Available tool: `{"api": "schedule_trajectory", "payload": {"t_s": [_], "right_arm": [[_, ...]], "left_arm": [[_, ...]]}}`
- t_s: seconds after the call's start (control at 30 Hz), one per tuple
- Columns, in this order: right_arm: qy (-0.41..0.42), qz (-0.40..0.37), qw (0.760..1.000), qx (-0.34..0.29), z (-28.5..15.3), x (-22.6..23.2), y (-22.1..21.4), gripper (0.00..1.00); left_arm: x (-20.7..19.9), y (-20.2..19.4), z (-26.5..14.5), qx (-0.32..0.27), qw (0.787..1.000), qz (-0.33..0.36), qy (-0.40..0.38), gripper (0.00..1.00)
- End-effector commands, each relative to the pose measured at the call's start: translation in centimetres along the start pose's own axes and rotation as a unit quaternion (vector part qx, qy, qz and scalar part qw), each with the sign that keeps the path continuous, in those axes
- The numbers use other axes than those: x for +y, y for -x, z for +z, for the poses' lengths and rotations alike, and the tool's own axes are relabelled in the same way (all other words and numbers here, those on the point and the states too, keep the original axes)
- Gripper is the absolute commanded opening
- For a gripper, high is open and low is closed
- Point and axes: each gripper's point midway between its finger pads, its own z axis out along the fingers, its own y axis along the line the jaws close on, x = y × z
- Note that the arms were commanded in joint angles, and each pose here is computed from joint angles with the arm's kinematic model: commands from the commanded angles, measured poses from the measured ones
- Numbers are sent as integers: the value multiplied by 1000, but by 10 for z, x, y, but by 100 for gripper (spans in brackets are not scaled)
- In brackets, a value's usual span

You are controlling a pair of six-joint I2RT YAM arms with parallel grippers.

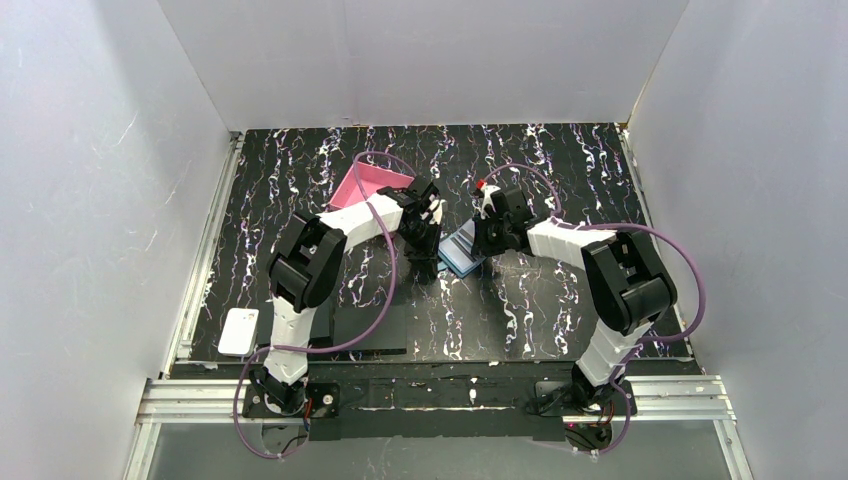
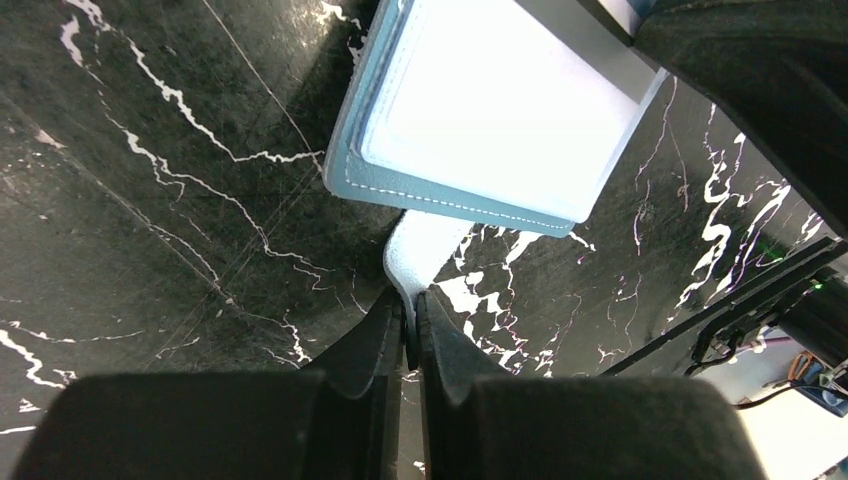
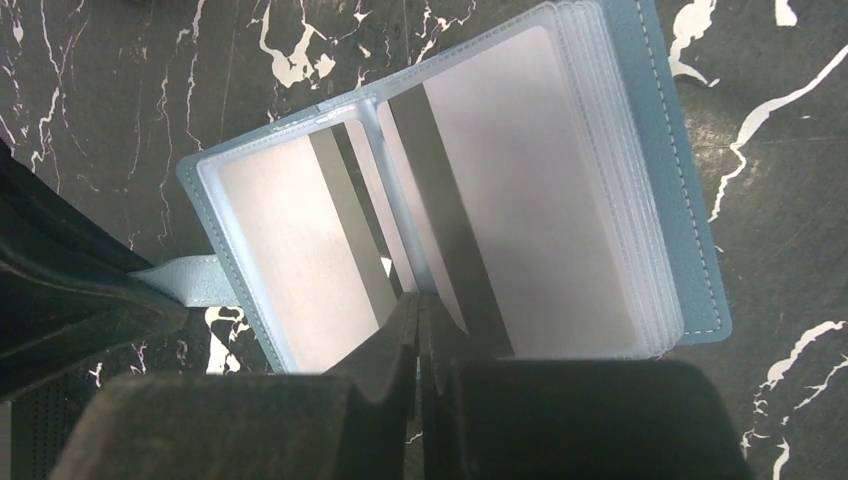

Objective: Put the credit cards into the card holder
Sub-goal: Turn over the card slot in the card holder.

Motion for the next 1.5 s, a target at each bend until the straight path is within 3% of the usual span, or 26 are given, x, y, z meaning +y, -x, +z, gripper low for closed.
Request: {"api": "schedule_trajectory", "payload": {"t_s": [0.0,0.2,0.37,0.53,0.63,1.07,1.33,1.47], "right_arm": [[-27,21,999,17,5,-13,-21,6],[-5,37,999,21,6,-6,-29,7],[-7,53,999,9,7,-6,-31,7],[-13,96,995,3,2,-7,-46,5],[-16,122,992,-10,-3,-7,-52,4],[44,207,976,-52,-19,15,-57,3],[43,206,977,-46,-15,14,-60,3],[38,200,978,-45,-15,12,-59,3]], "left_arm": [[-7,3,-40,-22,999,32,9,6],[-37,7,-74,-55,998,12,-38,32],[-49,19,-74,-103,990,-70,-71,57],[-53,36,-58,-166,956,-201,-133,61],[-60,44,-49,-184,937,-240,-176,62],[-54,36,-20,-184,947,-230,-131,49],[-44,14,-45,-237,943,-219,-86,62],[-58,6,-48,-225,948,-200,-105,62]]}}
